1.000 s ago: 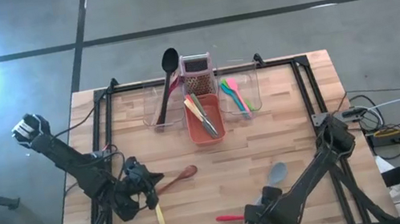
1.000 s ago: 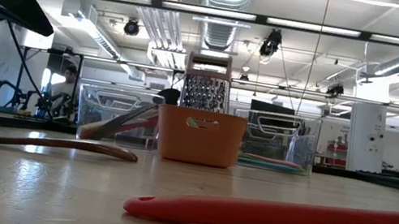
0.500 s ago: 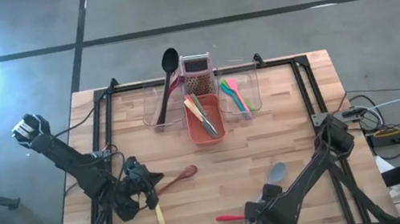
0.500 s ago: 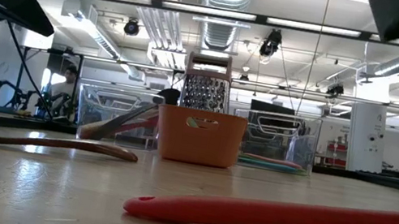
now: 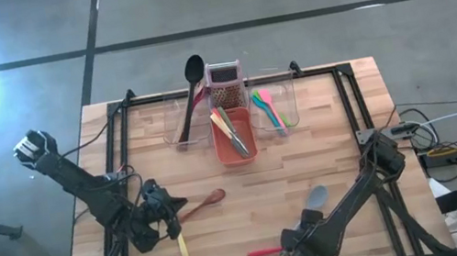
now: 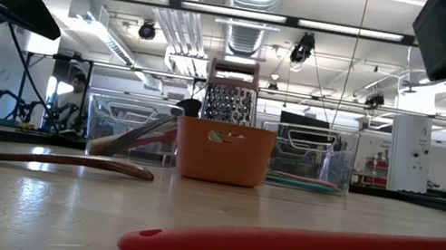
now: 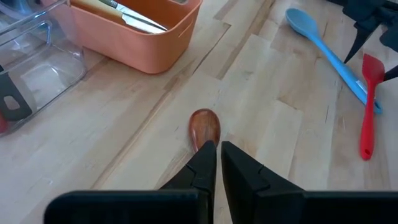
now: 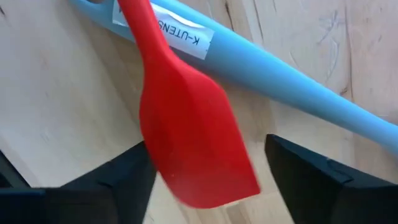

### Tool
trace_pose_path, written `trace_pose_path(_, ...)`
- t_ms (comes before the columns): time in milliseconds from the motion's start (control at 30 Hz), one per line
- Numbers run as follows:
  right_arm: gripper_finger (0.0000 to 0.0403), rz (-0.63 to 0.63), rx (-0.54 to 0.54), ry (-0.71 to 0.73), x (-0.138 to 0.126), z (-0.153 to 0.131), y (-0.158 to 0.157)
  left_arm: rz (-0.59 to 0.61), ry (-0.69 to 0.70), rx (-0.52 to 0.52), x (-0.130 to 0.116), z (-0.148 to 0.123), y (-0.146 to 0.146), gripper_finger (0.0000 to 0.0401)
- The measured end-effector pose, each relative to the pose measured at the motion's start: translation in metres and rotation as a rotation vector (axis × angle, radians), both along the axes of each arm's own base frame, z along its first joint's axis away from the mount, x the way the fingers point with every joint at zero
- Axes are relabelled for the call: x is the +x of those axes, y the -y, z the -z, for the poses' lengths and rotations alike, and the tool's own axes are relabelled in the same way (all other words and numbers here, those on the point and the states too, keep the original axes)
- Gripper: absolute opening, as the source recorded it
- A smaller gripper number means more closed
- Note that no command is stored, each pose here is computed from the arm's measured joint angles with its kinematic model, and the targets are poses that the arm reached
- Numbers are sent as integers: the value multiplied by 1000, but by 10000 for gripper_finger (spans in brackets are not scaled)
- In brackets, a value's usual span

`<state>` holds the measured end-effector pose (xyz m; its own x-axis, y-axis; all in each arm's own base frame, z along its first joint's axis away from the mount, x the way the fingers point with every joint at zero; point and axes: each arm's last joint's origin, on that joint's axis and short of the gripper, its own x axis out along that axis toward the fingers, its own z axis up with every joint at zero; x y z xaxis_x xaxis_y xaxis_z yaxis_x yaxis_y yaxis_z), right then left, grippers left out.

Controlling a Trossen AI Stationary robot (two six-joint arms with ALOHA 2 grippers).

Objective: Pick & Place Kitchen Items
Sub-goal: Put the red spatula into the right transparent bin

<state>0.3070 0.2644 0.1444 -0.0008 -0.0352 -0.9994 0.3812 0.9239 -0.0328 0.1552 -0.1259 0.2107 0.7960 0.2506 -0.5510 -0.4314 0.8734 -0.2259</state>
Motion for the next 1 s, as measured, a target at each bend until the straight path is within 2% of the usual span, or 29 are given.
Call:
trace_pose_path(533,18,15,31,-43,-2,1,0,0,1,-1,0,0,0,30)
trace_pose_path(1000,11,15,75,-34,-3,-12,0,36,-26,-5,0,0,1,30)
